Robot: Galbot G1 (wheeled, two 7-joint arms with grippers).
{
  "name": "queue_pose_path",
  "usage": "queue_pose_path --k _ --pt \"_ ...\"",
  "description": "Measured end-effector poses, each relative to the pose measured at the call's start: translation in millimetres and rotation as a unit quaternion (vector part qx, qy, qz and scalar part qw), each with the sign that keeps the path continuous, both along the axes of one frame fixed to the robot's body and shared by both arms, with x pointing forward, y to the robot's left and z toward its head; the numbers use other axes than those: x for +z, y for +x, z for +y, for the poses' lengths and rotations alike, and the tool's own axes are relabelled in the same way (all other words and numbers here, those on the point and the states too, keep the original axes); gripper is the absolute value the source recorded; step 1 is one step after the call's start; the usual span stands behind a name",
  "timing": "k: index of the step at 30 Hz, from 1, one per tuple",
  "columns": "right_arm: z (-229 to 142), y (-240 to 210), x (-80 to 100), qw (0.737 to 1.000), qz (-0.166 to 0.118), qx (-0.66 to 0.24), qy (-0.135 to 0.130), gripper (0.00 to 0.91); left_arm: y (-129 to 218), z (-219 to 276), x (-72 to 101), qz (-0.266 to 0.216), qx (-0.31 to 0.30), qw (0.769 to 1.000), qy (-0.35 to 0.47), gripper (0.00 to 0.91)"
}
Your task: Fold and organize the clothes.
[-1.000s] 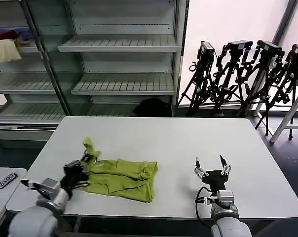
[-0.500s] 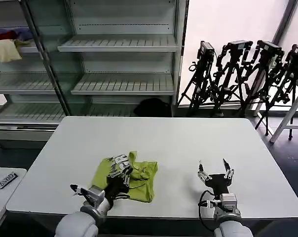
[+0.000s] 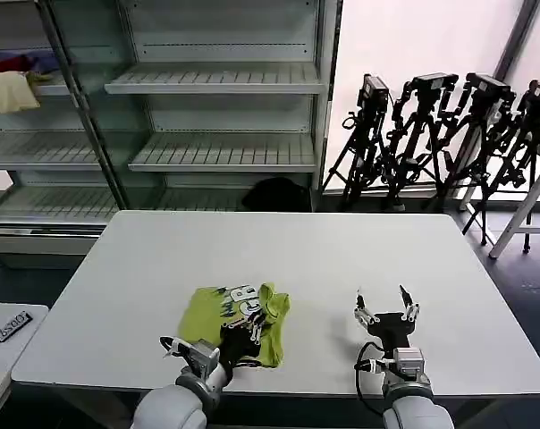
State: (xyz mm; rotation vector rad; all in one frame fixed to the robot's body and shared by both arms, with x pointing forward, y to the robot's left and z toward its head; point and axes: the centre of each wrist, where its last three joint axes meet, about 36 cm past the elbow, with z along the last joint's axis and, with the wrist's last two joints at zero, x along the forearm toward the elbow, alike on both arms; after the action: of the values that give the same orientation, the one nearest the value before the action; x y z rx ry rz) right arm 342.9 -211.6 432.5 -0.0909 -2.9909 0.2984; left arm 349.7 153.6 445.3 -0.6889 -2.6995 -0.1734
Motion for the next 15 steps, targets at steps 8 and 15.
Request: queue_pose_path --k 8,15 --pt "3 5 3.0 1.0 -0.003 0.003 -0.001 0.907 4 -16 -10.3 0.013 0.0 1.0 -0.007 0.907" --pt "6 5 3.5 1.0 -0.004 0.007 0.0 0.907 5 -26 -10.5 0.016 -0.007 1.0 -0.017 0.907"
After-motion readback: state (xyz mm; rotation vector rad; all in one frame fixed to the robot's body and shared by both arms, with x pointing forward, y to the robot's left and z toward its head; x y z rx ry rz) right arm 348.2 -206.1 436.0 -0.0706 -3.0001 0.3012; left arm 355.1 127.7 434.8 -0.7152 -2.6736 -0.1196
